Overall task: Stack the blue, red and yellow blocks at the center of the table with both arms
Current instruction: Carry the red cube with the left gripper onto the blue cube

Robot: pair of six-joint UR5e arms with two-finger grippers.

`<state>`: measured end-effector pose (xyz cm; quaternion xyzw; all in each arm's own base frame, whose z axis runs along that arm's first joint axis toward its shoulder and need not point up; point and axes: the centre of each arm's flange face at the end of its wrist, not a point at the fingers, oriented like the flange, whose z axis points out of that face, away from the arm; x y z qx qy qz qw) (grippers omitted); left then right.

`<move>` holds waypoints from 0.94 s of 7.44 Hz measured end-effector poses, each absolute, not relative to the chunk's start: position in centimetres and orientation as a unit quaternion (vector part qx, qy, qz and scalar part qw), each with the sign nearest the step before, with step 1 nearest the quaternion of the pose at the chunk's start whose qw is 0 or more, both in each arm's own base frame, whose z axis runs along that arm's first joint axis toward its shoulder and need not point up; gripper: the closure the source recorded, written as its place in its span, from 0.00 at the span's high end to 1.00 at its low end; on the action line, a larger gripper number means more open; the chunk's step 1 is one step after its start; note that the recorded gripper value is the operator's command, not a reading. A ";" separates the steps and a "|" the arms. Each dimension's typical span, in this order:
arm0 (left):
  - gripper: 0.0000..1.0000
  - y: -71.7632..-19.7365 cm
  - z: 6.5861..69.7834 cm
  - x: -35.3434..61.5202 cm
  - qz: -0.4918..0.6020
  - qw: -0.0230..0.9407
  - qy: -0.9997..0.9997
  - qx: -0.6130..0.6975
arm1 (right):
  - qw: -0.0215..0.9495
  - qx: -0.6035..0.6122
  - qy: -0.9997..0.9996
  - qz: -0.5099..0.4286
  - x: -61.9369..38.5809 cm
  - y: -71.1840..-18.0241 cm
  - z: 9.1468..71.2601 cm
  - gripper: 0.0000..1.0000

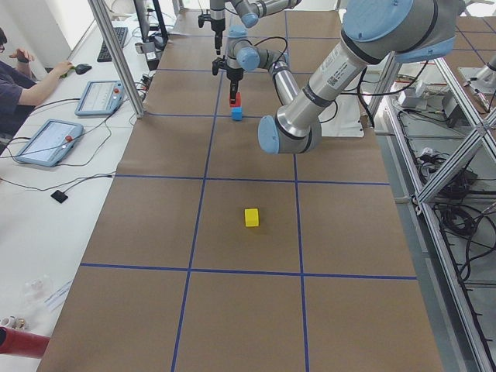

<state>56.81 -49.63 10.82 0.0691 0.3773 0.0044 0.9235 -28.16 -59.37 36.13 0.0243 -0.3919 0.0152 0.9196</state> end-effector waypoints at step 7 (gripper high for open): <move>0.00 -50.1 12.6 60.5 0.024 0.915 0.394 0.080 | 0.926 0.027 -0.376 0.015 -23.9 -59.3 40.3 0.99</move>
